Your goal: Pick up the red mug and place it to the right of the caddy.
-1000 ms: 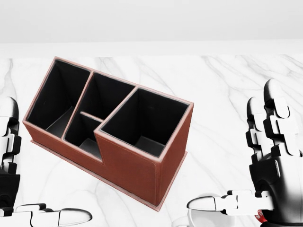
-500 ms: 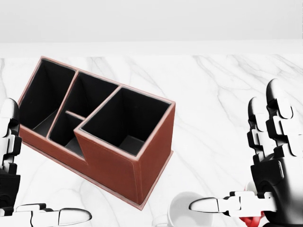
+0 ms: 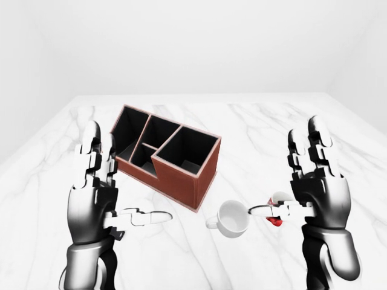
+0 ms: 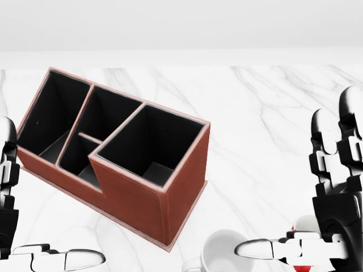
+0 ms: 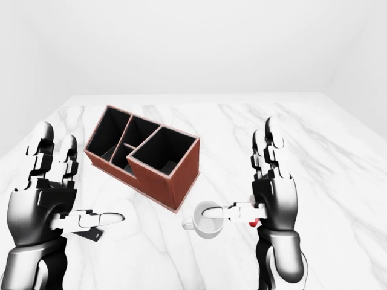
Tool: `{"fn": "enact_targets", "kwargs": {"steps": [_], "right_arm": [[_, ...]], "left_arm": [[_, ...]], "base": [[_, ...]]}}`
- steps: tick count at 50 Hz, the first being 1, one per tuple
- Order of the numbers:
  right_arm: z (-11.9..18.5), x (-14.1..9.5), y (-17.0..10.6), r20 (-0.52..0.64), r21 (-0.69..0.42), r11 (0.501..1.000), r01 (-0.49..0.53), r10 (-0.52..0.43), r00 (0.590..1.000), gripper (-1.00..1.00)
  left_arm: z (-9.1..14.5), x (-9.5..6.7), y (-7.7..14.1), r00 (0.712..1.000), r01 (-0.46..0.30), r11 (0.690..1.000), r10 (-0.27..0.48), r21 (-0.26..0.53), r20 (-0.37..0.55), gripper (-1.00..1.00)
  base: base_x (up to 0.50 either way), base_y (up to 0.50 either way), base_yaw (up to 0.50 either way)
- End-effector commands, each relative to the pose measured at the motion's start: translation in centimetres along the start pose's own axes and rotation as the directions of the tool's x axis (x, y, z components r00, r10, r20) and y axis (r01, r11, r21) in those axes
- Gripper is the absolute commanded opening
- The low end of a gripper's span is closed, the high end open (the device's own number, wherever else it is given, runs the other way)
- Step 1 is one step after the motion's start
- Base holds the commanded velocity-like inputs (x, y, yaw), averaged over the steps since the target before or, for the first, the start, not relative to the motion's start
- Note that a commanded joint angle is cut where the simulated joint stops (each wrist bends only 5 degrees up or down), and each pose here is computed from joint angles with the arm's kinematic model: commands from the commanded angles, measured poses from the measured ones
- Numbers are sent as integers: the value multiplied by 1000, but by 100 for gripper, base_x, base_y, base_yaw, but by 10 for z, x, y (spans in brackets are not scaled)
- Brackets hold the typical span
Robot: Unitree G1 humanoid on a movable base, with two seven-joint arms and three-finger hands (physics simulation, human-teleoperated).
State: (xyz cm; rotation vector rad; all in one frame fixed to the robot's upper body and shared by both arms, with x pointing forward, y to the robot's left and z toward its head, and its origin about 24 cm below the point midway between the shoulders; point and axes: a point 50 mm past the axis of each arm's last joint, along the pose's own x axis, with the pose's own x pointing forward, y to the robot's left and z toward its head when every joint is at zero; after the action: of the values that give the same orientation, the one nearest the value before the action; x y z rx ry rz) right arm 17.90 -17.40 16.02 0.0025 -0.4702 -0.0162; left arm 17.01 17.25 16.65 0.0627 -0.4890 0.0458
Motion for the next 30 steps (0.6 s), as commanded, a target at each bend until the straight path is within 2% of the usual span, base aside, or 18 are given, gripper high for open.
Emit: {"fn": "enact_targets", "kwargs": {"steps": [1, 5, 6, 10, 12, 16, 19, 21, 25, 27, 30], "right_arm": [[31, -3, -6, 134, -5, 1000, -13, 14, 991, 100], [50, -9, -9, 187, -118, 989, -88, 109, 976, 100], [54, -8, -12, 191, -180, 978, -103, 138, 972, 100], [72, -8, -19, 247, -310, 944, -109, 191, 950, 100], [80, -9, -25, 285, -251, 957, -148, 219, 933, 100], [91, -4, -32, 304, -184, 972, -149, 200, 931, 100], [109, 1, -40, 344, -17, 985, -171, 167, 924, 100], [118, 5, -42, 339, 34, 983, -178, 156, 928, 100], [143, 10, -44, 469, 52, 978, -204, 156, 869, 100], [143, 11, -39, 502, -39, 975, -220, 210, 839, 100], [139, 13, -28, 512, -278, 933, -230, 346, 786, 100]], "left_arm": [[4, 1, 3, 1000, -7, 1000, 7, 6, 22, 100], [3, 2, 4, 1000, -10, 1000, 10, 3, 20, 100], [2, 1, 4, 1000, -9, 1000, 9, 2, 14, 100], [5, 1, 4, 1000, -8, 1000, 8, 4, 26, 100], [1, 1, 3, 1000, -7, 1000, 7, 2, 9, 100], [5, 0, 4, 1000, -9, 1000, 9, 3, 21, 100], [9, -1, 6, 999, -13, 1000, 12, 6, 40, 100], [8, 0, 7, 999, -14, 1000, 14, 5, 37, 100], [8, 0, 5, 999, -11, 1000, 11, 5, 39, 100], [7, 0, 6, 999, -10, 1000, 10, 4, 35, 100], [7, 1, 6, 999, -13, 1000, 13, 3, 37, 100]], "base": [[0, 0, 0], [0, 0, 0], [0, 0, 0], [0, 0, 0], [0, 0, 0], [0, 0, 0], [0, 0, 0], [0, 0, 0], [0, 0, 0], [0, 0, 0], [0, 0, 0]]}}
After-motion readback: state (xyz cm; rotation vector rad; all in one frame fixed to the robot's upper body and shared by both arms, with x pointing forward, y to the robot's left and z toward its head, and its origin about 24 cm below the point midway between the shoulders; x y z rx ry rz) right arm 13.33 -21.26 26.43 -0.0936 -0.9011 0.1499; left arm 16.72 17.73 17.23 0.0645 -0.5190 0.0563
